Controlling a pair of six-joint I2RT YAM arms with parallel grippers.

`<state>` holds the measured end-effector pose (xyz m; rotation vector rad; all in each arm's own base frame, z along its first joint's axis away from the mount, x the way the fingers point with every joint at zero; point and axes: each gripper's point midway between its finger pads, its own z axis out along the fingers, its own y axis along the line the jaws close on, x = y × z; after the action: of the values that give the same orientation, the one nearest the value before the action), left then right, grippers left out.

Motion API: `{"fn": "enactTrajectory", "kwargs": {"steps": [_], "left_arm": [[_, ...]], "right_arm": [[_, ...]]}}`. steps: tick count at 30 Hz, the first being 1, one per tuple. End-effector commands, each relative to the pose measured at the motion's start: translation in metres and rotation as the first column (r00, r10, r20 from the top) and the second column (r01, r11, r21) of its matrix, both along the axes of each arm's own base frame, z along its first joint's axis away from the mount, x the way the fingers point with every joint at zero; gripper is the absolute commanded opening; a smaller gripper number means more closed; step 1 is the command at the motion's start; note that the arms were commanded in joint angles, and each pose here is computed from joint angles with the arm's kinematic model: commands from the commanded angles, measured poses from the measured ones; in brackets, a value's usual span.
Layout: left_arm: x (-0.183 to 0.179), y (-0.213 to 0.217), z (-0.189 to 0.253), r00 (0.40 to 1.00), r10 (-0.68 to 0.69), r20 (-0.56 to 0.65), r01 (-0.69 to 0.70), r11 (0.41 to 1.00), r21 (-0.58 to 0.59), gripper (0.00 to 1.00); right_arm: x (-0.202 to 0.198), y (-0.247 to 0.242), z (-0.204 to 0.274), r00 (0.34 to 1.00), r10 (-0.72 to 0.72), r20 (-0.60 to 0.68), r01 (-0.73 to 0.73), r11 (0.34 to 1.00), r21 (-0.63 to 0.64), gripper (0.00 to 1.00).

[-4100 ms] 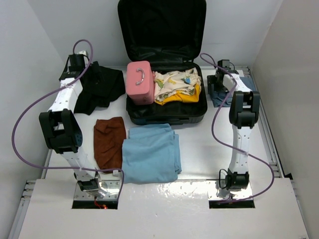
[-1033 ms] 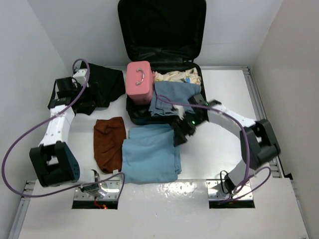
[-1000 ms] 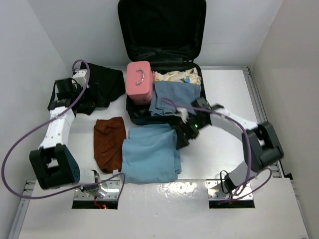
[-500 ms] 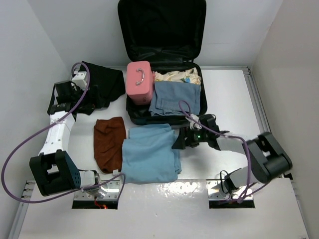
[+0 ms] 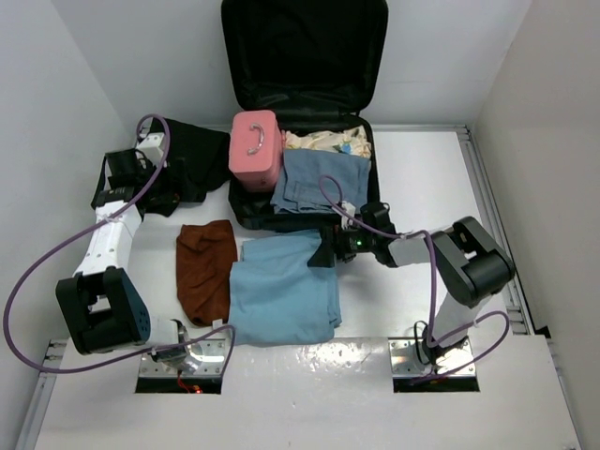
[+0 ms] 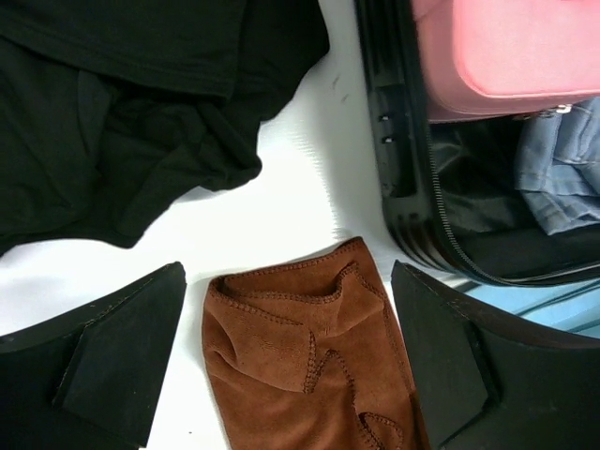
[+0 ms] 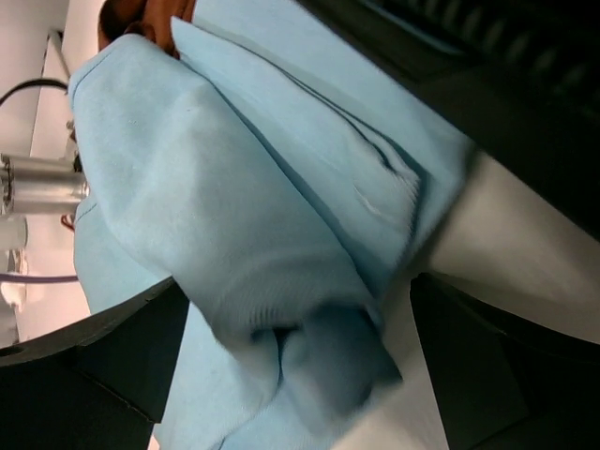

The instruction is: Pack the luggage

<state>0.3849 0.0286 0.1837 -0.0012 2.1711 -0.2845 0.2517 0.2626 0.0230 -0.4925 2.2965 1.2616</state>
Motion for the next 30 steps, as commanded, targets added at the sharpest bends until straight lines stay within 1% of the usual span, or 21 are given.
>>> {"fn": "enactTrajectory", "kwargs": {"steps": [1, 5, 6, 7, 8, 9, 11, 12, 14, 15, 17, 20, 21, 22, 23, 25, 26, 27, 29, 30], "left_arm": [[0.013, 0.011, 0.023, 0.998, 0.017, 0.067, -0.019, 0.999, 0.026, 0.96], [0.015, 0.013, 0.023, 0.998, 0.021, 0.067, -0.024, 0.999, 0.039, 0.96], [0.017, 0.014, 0.027, 0.997, 0.021, 0.076, -0.024, 0.999, 0.042, 0.96], [0.017, 0.016, 0.027, 0.997, 0.029, 0.075, -0.033, 0.998, 0.047, 0.96], [0.017, 0.016, 0.027, 0.997, 0.029, 0.075, -0.033, 0.998, 0.047, 0.96], [0.017, 0.016, 0.027, 0.997, 0.029, 0.075, -0.033, 0.998, 0.047, 0.96], [0.017, 0.017, 0.026, 0.997, 0.037, 0.073, -0.041, 0.998, 0.052, 0.96], [0.017, 0.017, 0.026, 0.997, 0.037, 0.073, -0.041, 0.998, 0.052, 0.96], [0.017, 0.017, 0.026, 0.997, 0.037, 0.073, -0.041, 0.998, 0.052, 0.96], [0.018, 0.017, 0.023, 0.997, 0.037, 0.065, -0.04, 0.998, 0.05, 0.96], [0.019, 0.018, 0.027, 0.997, 0.037, 0.073, -0.041, 0.998, 0.052, 0.96], [0.021, 0.016, 0.029, 0.996, 0.033, 0.083, -0.036, 0.999, 0.039, 0.96], [0.021, 0.015, 0.029, 0.996, 0.039, 0.082, -0.041, 0.999, 0.03, 0.96], [0.021, 0.014, 0.026, 0.997, 0.032, 0.074, -0.033, 0.999, 0.023, 0.96], [0.023, 0.014, 0.028, 0.996, 0.031, 0.085, -0.034, 0.999, 0.026, 0.96], [0.026, 0.013, 0.035, 0.994, 0.028, 0.105, -0.03, 0.999, 0.016, 0.96], [0.026, 0.013, 0.035, 0.994, 0.028, 0.106, -0.03, 0.999, 0.016, 0.96], [0.028, 0.013, 0.037, 0.993, 0.033, 0.113, -0.034, 0.999, 0.011, 0.96], [0.028, 0.013, 0.037, 0.993, 0.033, 0.113, -0.034, 0.999, 0.01, 0.96], [0.029, 0.013, 0.038, 0.992, 0.038, 0.12, -0.038, 0.999, 0.005, 0.96]], "right_arm": [[0.024, 0.03, 0.025, 0.977, 0.11, 0.183, -0.125, 0.99, 0.071, 0.99], [0.027, 0.035, 0.016, 0.973, 0.138, 0.184, -0.15, 0.987, 0.053, 0.99], [0.026, 0.036, 0.014, 0.971, 0.151, 0.184, -0.162, 0.986, 0.042, 0.98], [0.024, 0.036, 0.011, 0.97, 0.165, 0.178, -0.174, 0.984, 0.031, 0.94], [0.022, 0.038, 0.01, 0.964, 0.185, 0.19, -0.192, 0.981, 0.024, 0.87], [0.017, 0.036, 0.007, 0.966, 0.194, 0.169, -0.199, 0.98, 0.012, 0.71], [0.01, 0.032, 0.005, 0.958, 0.218, 0.184, -0.221, 0.975, -0.004, 0.52], [0.01, 0.032, 0.012, 0.955, 0.219, 0.201, -0.224, 0.975, 0.002, 0.3], [0.006, 0.029, 0.013, 0.945, 0.237, 0.224, -0.24, 0.971, -0.012, 0.16], [0.004, 0.027, 0.022, 0.944, 0.233, 0.233, -0.237, 0.971, -0.012, 0.07], [0.005, 0.024, 0.035, 0.935, 0.23, 0.27, -0.236, 0.972, -0.012, 0.01], [0.011, 0.024, 0.072, 0.895, 0.222, 0.387, -0.239, 0.971, -0.004, 0.0], [0.014, 0.026, 0.09, 0.863, 0.225, 0.453, -0.25, 0.968, -0.005, 0.0], [0.015, 0.026, 0.104, 0.844, 0.227, 0.487, -0.255, 0.967, -0.007, 0.0], [0.019, 0.029, 0.114, 0.797, 0.246, 0.551, -0.277, 0.961, -0.028, 0.0], [0.024, 0.031, 0.137, 0.748, 0.246, 0.617, -0.29, 0.957, -0.029, 0.0], [0.034, 0.034, 0.155, 0.689, 0.247, 0.682, -0.298, 0.954, -0.044, 0.0], [0.035, 0.034, 0.16, 0.676, 0.246, 0.694, -0.301, 0.953, -0.045, 0.0], [0.041, 0.038, 0.175, 0.609, 0.256, 0.751, -0.318, 0.946, -0.064, 0.0], [0.047, 0.04, 0.186, 0.586, 0.244, 0.772, -0.314, 0.948, -0.061, 0.0]]}}
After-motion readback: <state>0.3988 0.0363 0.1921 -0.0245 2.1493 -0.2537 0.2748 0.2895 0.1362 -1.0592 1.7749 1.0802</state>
